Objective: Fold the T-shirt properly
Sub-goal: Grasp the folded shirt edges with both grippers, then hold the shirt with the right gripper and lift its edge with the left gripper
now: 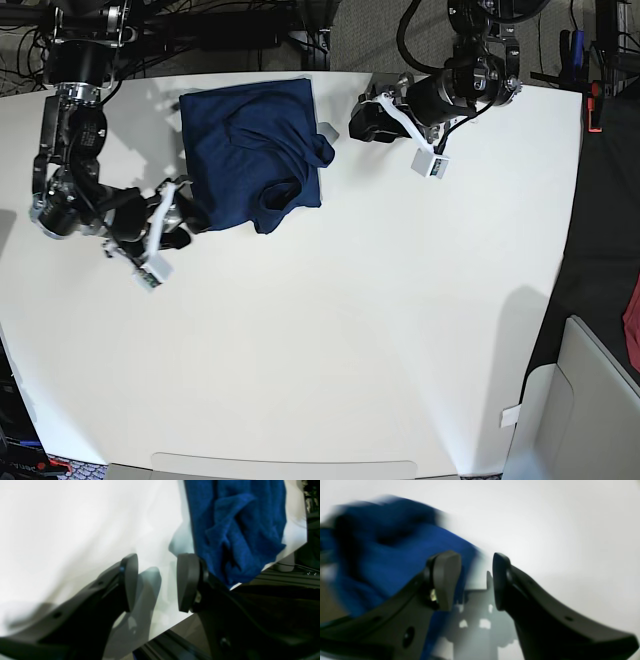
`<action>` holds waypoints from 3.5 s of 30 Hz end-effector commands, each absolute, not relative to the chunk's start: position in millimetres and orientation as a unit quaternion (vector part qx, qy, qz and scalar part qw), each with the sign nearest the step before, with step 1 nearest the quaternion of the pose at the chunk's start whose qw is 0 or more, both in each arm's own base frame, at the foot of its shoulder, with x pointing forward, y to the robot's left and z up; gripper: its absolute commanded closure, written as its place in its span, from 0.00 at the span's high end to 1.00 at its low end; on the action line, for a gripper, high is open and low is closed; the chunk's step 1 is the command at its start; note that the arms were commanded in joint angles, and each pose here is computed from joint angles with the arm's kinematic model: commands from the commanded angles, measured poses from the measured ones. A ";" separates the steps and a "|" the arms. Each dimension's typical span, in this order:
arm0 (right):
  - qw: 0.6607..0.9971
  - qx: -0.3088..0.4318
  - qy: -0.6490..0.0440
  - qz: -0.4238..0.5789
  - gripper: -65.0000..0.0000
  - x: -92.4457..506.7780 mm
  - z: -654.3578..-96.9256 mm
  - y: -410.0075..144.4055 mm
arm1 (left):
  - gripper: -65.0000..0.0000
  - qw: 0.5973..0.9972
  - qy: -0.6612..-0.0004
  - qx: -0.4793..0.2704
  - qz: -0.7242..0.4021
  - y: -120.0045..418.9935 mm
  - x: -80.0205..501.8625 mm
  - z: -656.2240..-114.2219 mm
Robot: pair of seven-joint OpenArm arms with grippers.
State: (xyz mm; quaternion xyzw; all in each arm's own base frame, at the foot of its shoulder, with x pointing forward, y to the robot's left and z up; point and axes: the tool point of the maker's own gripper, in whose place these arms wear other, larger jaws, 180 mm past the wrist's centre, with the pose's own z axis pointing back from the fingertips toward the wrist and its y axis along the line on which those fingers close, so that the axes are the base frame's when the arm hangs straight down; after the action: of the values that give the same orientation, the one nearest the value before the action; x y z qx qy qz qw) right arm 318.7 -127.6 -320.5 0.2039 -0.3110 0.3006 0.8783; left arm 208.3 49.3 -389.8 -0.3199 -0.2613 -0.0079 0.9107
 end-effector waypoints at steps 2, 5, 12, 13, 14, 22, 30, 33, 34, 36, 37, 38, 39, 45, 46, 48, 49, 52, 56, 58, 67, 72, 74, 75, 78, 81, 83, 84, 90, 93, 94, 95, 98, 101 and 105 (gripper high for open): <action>0.864 0.211 -0.313 0.333 0.34 313.2 -312.6 -117.7 | 0.38 0.905 -0.280 -0.321 -0.013 51.8 215.7 -380.6; 0.857 0.225 -0.300 0.354 0.34 299.4 -312.9 -113.9 | 0.38 0.905 -0.279 -0.320 -0.011 52.7 215.8 -382.2; 0.847 0.228 -0.254 0.408 0.34 277.3 -319.3 -114.3 | 0.38 0.907 -0.277 -0.318 0.001 59.2 226.1 -390.3; 0.845 0.228 -0.247 0.416 0.34 273.9 -320.6 -113.1 | 0.38 0.907 -0.279 -0.315 0.007 63.3 227.1 -390.7; 0.842 0.236 -0.241 0.422 0.34 269.8 -321.8 -110.2 | 0.38 0.907 -0.281 -0.313 0.011 65.4 228.3 -390.3; 0.822 0.256 -0.177 0.477 0.34 238.4 -339.9 -91.6 | 0.38 0.903 -0.294 -0.312 0.006 66.4 239.1 -384.0; 0.813 0.235 -0.146 0.512 0.34 234.7 -359.6 -76.7 | 0.38 0.903 -0.293 -0.313 0.007 66.7 238.6 -384.2; 0.807 0.246 -0.139 0.518 0.34 234.4 -370.7 -51.9 | 0.38 0.903 -0.295 -0.312 0.007 67.2 239.1 -383.3; 0.807 0.252 -0.134 0.517 0.34 233.1 -375.2 -45.3 | 0.38 0.903 -0.296 -0.312 0.007 67.2 239.3 -382.8; 0.805 0.263 -0.131 0.515 0.34 234.1 -380.1 -29.7 | 0.38 0.902 -0.296 -0.313 0.007 67.0 239.5 -382.2; 0.804 0.269 -0.130 0.514 0.34 234.5 -382.1 -21.7 | 0.38 0.903 -0.298 -0.311 0.010 69.5 240.1 -382.2; 0.802 0.272 -0.134 0.515 0.34 237.0 -381.4 -13.8 | 0.38 0.902 -0.305 -0.305 0.017 76.4 242.0 -379.6; 0.801 0.275 -0.137 0.514 0.34 239.6 -380.6 -7.7 | 0.38 0.901 -0.314 -0.299 0.022 82.9 243.9 -375.7; 0.798 0.306 -0.141 0.500 0.34 246.6 -379.8 23.0 | 0.38 0.893 -0.357 -0.271 0.034 109.6 253.7 -352.1; 0.797 0.310 -0.142 0.499 0.34 246.6 -379.3 27.5 | 0.38 0.892 -0.363 -0.264 0.040 116.2 255.0 -349.5; 0.794 0.323 -0.140 0.495 0.34 245.3 -379.3 38.2 | 0.38 0.893 -0.370 -0.252 0.051 128.0 253.1 -347.5; 0.793 0.330 -0.140 0.492 0.34 244.8 -378.9 44.5 | 0.38 0.894 -0.369 -0.248 0.056 132.1 250.7 -348.7; 0.796 0.348 -0.149 0.473 0.34 249.8 -376.2 61.4 | 0.38 0.896 -0.366 -0.244 0.062 136.3 247.6 -350.8; 0.791 0.356 -0.168 0.468 0.34 255.1 -366.3 90.1 | 0.38 0.899 -0.360 -0.238 0.071 142.8 239.4 -354.9; 0.789 0.359 -0.169 0.468 0.34 254.0 -364.9 95.3 | 0.38 0.895 -0.374 -0.236 0.060 138.9 240.6 -343.3; 0.797 0.404 -0.213 0.395 0.34 278.6 -343.7 80.1 | 0.38 0.889 -0.393 -0.232 0.037 131.2 231.1 -324.4; 0.797 0.431 -0.247 0.343 0.34 299.0 -327.3 63.6 | 0.36 0.877 -0.381 -0.294 0.012 92.0 226.0 -319.3; 0.799 0.431 -0.250 0.338 0.34 301.2 -326.7 61.0 | 0.33 0.872 -0.377 -0.312 0.004 81.0 224.3 -316.9; 0.799 0.431 -0.252 0.335 0.34 302.6 -326.4 59.4 | 0.32 0.870 -0.375 -0.319 -0.002 74.8 223.3 -316.2; 0.801 0.429 -0.255 0.330 0.34 305.1 -325.9 56.0 | 0.32 0.869 -0.372 -0.325 -0.009 68.4 222.5 -315.8; 0.804 0.423 -0.255 0.330 0.34 307.0 -327.1 49.9 | 0.33 0.870 -0.372 -0.324 -0.007 69.0 223.9 -316.2; 0.805 0.422 -0.256 0.331 0.34 307.6 -327.1 48.7 | 0.34 0.871 -0.370 -0.323 -0.006 69.6 223.6 -318.1; 0.805 0.421 -0.256 0.331 0.34 308.2 -326.9 48.0 | 0.35 0.874 -0.367 -0.317 -0.005 71.1 223.3 -321.1; 0.805 0.419 -0.263 0.326 0.34 313.3 -323.7 44.8 | 0.35 0.900 -0.348 -0.261 -0.044 69.5 219.3 -340.1; 0.806 0.419 -0.265 0.324 0.34 314.8 -322.9 43.5 | 0.35 0.906 -0.340 -0.246 -0.063 63.7 216.6 -345.5; 0.806 0.419 -0.265 0.324 0.34 314.8 -322.9 43.5 | 0.35 0.908 -0.337 -0.240 -0.070 62.5 215.7 -347.5; 0.805 0.420 -0.266 0.324 0.34 314.8 -322.7 43.6 | 0.35 0.909 -0.335 -0.236 -0.075 61.4 215.0 -348.8; 0.805 0.420 -0.266 0.324 0.34 314.8 -322.7 43.6 | 0.35 0.912 -0.332 -0.228 -0.081 60.9 214.2 -351.4; 0.805 0.420 -0.266 0.324 0.34 314.8 -322.7 43.6 | 0.35 0.913 -0.332 -0.223 -0.083 62.3 214.7 -352.1; 0.807 0.419 -0.271 0.314 0.34 318.5 -321.5 38.6 | 0.34 0.915 -0.333 -0.205 -0.095 63.4 218.7 -353.9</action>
State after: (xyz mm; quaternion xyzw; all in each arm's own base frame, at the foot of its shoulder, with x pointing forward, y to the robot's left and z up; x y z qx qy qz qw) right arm 307.4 35.2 -340.7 0.4104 -0.2425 0.3102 0.8225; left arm 214.8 67.5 -361.5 -0.1971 -0.3190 -0.0908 0.9226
